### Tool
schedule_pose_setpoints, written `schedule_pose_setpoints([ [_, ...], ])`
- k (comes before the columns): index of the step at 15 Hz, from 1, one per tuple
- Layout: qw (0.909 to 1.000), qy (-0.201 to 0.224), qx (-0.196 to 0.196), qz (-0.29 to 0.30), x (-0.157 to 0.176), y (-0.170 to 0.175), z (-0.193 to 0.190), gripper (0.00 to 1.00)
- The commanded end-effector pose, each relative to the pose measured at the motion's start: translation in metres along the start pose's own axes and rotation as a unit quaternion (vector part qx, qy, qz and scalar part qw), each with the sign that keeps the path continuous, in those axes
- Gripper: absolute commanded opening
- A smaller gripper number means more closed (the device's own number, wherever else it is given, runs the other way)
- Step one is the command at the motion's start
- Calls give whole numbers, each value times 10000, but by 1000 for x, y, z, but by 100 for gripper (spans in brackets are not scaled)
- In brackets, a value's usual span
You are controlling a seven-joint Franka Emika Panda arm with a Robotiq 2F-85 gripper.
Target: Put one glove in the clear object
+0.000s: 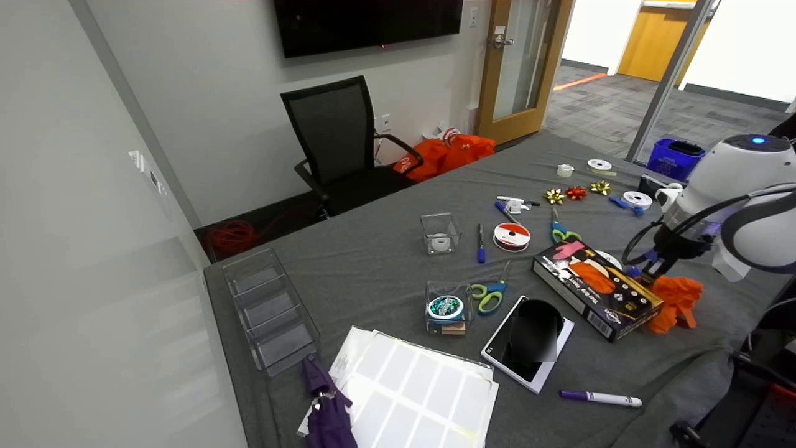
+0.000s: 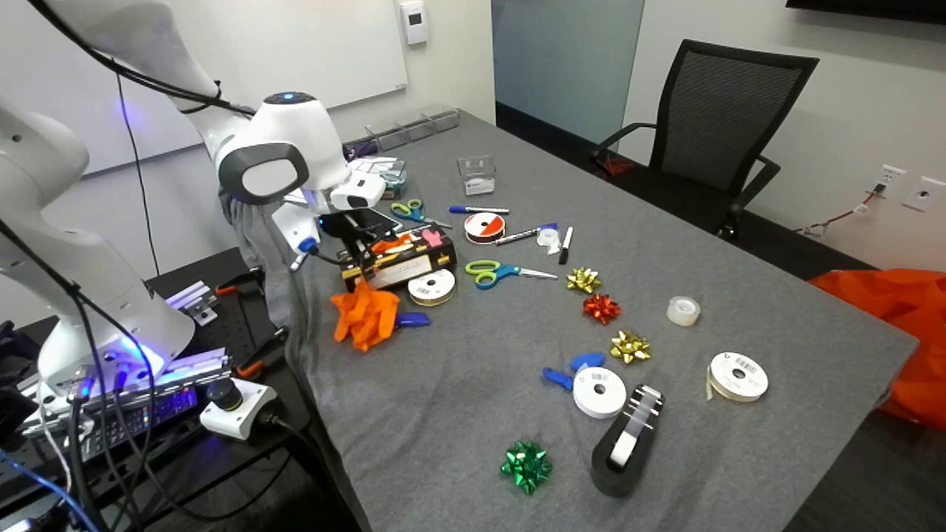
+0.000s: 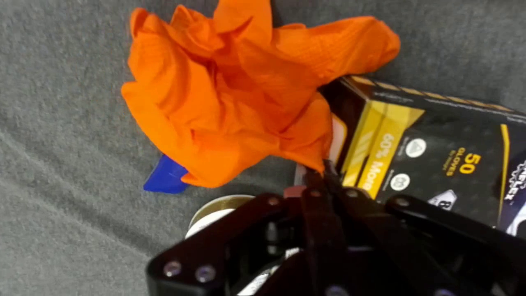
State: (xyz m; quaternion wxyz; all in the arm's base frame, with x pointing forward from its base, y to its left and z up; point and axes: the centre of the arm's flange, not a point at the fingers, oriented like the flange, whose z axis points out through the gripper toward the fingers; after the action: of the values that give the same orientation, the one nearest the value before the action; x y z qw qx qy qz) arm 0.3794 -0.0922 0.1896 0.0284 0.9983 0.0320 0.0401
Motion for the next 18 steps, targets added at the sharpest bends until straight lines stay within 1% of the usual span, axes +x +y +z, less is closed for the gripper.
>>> schedule_pose_setpoints([
  [1, 9992, -129, 337, -176, -7, 15, -76, 0],
  [3, 9987, -161, 415, -266, -8, 20, -84, 0],
  [5, 9978, -301, 457, -370, -7, 27, -100, 0],
  [7, 9969, -362, 554, -433, -9, 38, -130, 0],
  [9, 9964, -395, 643, -395, -14, 48, -168, 0],
  [11, 9959, -411, 727, -339, -17, 51, -198, 0],
  [13, 9959, -348, 813, -200, -14, 46, -221, 0],
  [14, 9962, -305, 817, -79, -7, 38, -228, 0],
  [18, 9960, -112, 792, 392, 34, -5, -238, 0],
])
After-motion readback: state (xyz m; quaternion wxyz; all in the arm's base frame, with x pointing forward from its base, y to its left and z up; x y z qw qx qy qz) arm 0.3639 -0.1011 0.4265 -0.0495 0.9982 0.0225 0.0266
